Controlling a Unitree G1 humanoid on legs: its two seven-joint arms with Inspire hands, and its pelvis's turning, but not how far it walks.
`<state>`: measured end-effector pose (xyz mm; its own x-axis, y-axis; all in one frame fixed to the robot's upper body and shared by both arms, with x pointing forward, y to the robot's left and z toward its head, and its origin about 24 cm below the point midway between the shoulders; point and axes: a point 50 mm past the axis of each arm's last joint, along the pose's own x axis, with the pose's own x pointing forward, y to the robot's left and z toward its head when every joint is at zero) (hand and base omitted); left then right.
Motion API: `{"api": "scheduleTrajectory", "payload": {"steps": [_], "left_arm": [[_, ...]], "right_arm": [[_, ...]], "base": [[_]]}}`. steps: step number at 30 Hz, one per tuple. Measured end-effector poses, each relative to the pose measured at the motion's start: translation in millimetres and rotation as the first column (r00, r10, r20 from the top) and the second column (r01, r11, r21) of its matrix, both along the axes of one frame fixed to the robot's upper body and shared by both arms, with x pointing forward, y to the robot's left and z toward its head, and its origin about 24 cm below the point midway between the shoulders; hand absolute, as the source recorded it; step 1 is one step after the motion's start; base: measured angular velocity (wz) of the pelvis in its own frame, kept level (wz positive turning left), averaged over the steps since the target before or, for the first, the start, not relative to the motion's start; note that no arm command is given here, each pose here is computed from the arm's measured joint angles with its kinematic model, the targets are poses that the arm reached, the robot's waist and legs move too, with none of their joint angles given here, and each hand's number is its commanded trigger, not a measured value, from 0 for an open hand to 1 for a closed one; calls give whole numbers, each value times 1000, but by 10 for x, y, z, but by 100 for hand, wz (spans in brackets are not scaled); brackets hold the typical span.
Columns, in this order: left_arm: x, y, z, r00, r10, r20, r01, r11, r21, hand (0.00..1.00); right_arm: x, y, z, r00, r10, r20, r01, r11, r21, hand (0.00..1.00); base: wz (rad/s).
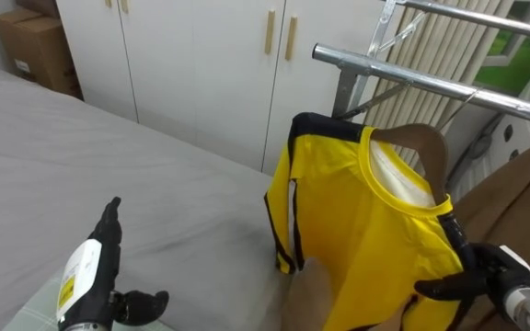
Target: Hang clothes
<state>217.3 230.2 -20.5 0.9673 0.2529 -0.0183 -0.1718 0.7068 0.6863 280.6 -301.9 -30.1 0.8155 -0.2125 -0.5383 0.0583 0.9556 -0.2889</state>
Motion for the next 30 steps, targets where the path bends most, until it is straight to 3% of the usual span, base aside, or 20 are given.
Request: {"api": "scheduleTrajectory", "payload": {"steps": [30], "left_arm": [[5, -23, 10, 1000, -10, 7, 10, 1000, -4, 0]], "right_arm": [[1, -90, 57, 998, -53, 29, 53, 999, 4, 0]], "base": [[0]]}}
